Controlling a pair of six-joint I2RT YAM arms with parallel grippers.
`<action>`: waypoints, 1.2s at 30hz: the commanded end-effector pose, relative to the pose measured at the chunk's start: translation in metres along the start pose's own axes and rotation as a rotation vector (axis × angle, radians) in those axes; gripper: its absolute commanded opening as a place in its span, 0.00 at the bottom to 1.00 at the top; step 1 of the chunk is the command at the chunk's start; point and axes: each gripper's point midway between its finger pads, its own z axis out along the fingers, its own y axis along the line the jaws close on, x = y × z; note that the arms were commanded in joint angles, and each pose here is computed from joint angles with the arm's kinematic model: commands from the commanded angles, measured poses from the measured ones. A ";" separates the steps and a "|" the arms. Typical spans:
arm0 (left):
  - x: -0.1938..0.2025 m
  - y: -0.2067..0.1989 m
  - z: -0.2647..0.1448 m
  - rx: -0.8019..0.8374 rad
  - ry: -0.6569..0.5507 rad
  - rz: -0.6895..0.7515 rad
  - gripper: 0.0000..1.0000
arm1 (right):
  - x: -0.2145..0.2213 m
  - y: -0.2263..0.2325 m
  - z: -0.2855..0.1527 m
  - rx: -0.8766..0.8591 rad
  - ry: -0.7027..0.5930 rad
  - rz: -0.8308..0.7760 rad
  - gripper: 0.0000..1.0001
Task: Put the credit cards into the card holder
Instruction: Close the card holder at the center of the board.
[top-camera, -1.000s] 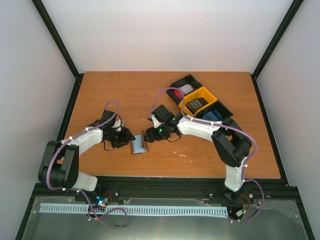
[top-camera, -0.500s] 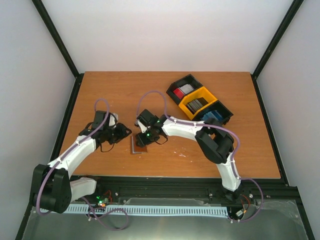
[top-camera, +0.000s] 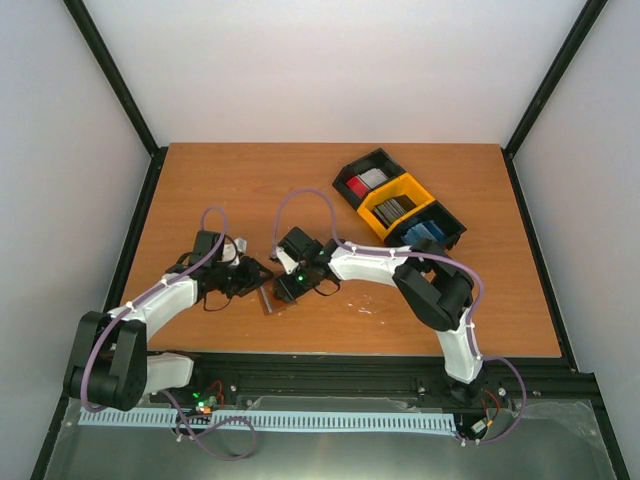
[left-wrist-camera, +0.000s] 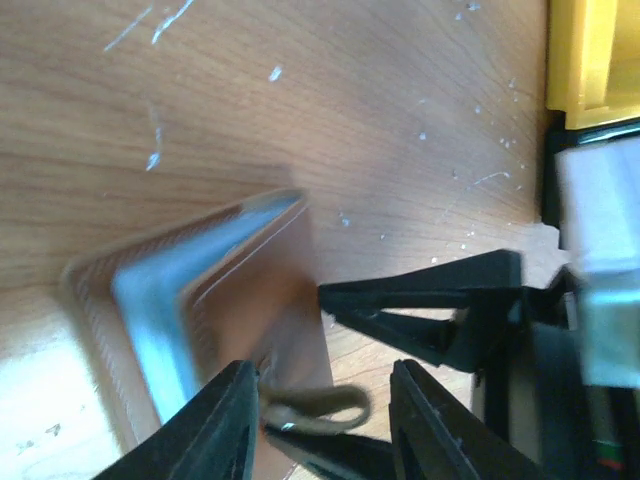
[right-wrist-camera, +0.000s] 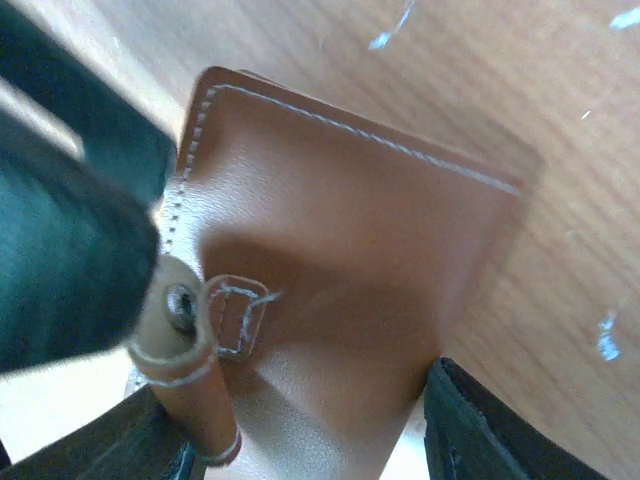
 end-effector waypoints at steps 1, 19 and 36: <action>-0.020 -0.019 -0.003 0.065 -0.078 0.095 0.42 | 0.027 0.005 0.006 -0.029 0.060 -0.080 0.56; 0.007 0.001 0.000 0.036 0.025 0.068 0.38 | 0.031 -0.003 0.011 -0.006 0.031 0.008 0.46; 0.059 0.018 -0.019 -0.092 0.273 -0.113 0.54 | 0.040 -0.019 0.028 0.020 0.129 0.072 0.47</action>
